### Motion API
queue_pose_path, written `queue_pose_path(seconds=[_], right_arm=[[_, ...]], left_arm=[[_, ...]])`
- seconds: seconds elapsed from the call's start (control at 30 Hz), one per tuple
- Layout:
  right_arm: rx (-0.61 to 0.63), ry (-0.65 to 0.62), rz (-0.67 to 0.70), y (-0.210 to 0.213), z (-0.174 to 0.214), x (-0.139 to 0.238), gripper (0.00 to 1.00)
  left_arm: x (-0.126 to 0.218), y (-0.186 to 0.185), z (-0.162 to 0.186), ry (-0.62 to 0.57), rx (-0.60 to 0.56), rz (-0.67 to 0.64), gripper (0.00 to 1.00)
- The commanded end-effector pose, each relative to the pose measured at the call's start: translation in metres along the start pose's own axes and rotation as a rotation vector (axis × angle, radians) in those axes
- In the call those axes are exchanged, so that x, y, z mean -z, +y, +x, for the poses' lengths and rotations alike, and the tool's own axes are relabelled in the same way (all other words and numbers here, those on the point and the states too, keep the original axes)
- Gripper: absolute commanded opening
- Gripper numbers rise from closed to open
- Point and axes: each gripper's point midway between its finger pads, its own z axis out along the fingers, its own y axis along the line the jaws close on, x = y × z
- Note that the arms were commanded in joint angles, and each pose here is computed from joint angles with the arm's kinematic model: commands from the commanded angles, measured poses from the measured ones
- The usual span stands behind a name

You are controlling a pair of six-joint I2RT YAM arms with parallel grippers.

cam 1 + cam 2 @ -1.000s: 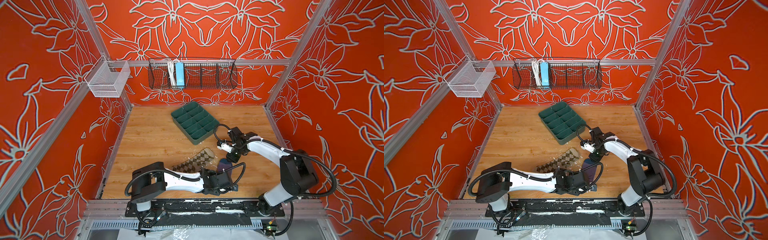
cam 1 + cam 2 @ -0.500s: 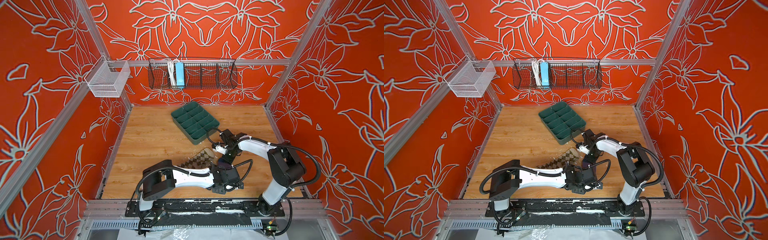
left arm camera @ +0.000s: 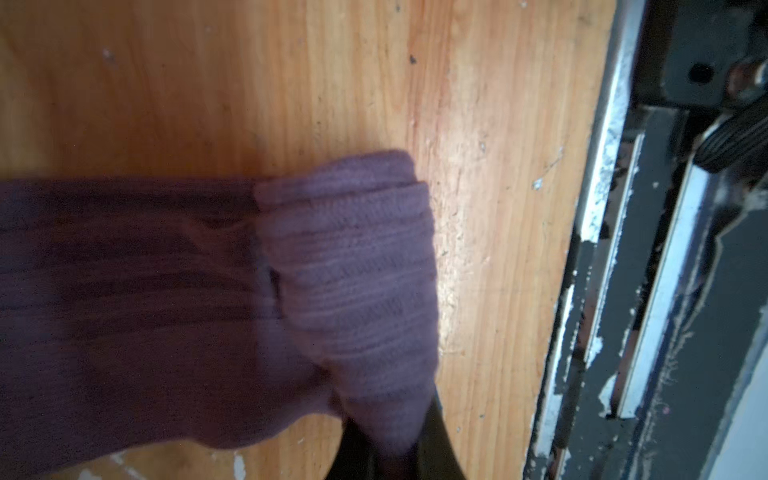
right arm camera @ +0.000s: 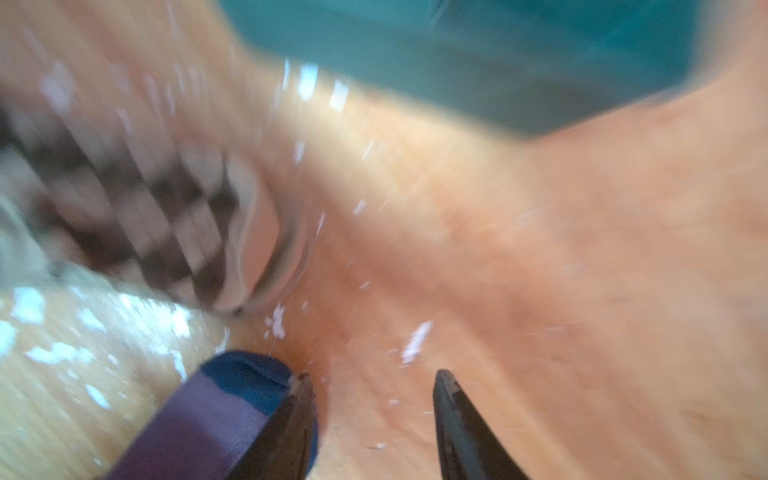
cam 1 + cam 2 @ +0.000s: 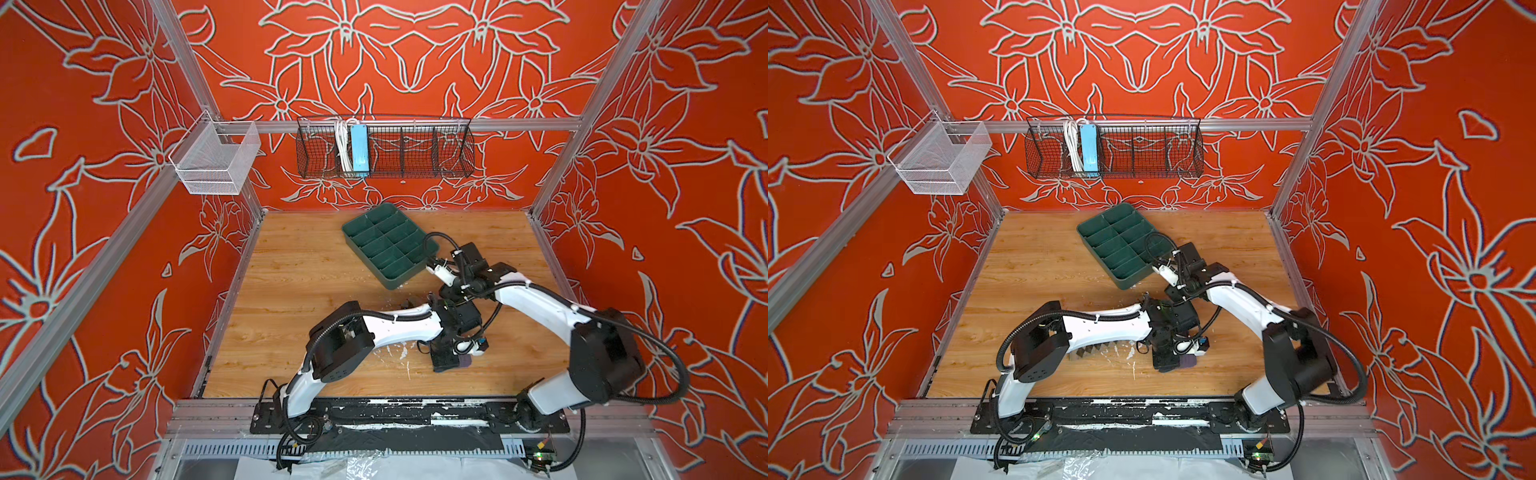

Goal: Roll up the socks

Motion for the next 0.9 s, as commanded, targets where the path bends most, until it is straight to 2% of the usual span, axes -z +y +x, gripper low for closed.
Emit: queue_pose_path(seconds=[0.0,0.13,0.2,0.3,0.37,0.43,0.53,0.7,0.77,0.87], right_arm=[[-0.054,-0.168,0.106,-0.027,-0.036,0.046,0.52],[-0.158,-0.278,0.383,-0.074,-0.038,0.112,0.58],[-0.184,-0.339,0.481,-0.083,-0.033,0.145,0.62],[-0.154,-0.447,0.497,-0.069,-0.023,0.187,0.64],[-0.043,-0.468,0.416,-0.042,-0.011,0.199,0.64],[0.146,-0.425,0.259,0.000,0.010,0.194,0.62],[0.412,-0.289,0.014,0.057,0.060,0.175,0.60],[0.643,-0.034,-0.055,0.073,0.114,0.135,0.57],[0.763,0.016,-0.066,0.083,0.120,0.120,0.57],[0.877,0.035,-0.100,0.101,0.123,0.100,0.57]], left_arm=[[-0.037,-0.015,0.053,0.205,0.102,0.151,0.00],[-0.038,-0.021,0.055,0.207,0.078,0.215,0.00],[-0.039,-0.020,0.054,0.214,0.077,0.241,0.00],[-0.042,-0.015,0.052,0.213,0.102,0.288,0.00],[-0.042,-0.012,0.050,0.204,0.120,0.332,0.00],[-0.042,-0.007,0.049,0.201,0.142,0.368,0.00],[-0.043,0.002,0.047,0.207,0.185,0.419,0.00],[-0.047,0.019,0.045,0.208,0.228,0.435,0.00],[-0.048,0.026,0.043,0.202,0.240,0.426,0.02],[-0.050,0.034,0.042,0.201,0.256,0.422,0.04]])
